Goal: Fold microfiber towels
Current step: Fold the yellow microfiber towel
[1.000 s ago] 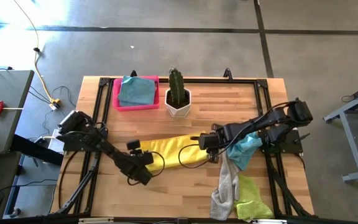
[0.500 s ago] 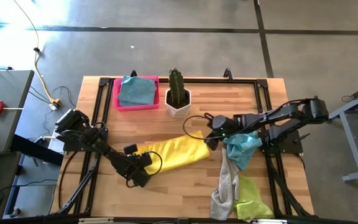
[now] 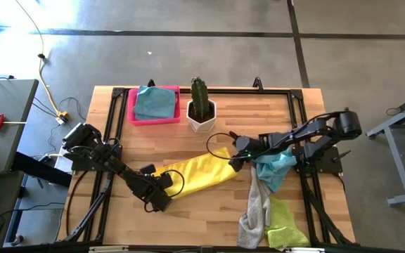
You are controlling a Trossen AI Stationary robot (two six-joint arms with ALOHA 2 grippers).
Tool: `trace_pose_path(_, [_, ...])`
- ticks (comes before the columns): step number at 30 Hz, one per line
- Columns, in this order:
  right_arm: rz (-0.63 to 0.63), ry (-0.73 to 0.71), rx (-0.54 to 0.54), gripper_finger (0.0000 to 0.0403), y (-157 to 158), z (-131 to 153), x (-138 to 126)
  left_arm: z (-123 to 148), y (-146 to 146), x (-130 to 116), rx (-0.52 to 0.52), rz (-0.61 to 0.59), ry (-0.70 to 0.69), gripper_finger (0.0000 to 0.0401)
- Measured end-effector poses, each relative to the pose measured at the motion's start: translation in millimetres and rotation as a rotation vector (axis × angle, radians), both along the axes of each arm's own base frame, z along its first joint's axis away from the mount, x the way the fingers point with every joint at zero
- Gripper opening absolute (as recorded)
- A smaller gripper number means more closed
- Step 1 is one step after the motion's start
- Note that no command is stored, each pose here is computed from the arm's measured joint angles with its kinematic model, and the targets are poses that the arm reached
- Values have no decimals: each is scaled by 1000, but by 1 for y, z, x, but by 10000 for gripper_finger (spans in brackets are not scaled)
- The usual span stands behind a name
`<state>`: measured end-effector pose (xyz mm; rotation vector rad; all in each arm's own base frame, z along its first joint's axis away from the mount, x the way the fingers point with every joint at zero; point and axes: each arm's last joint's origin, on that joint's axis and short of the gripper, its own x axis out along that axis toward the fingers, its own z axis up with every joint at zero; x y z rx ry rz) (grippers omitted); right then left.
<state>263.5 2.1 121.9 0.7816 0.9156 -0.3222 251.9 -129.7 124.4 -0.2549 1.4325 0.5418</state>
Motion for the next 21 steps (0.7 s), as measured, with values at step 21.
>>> trace_pose_path(21, [46,-77,-28,131,27,-8,10,0,0,0,15,3,-10,29])
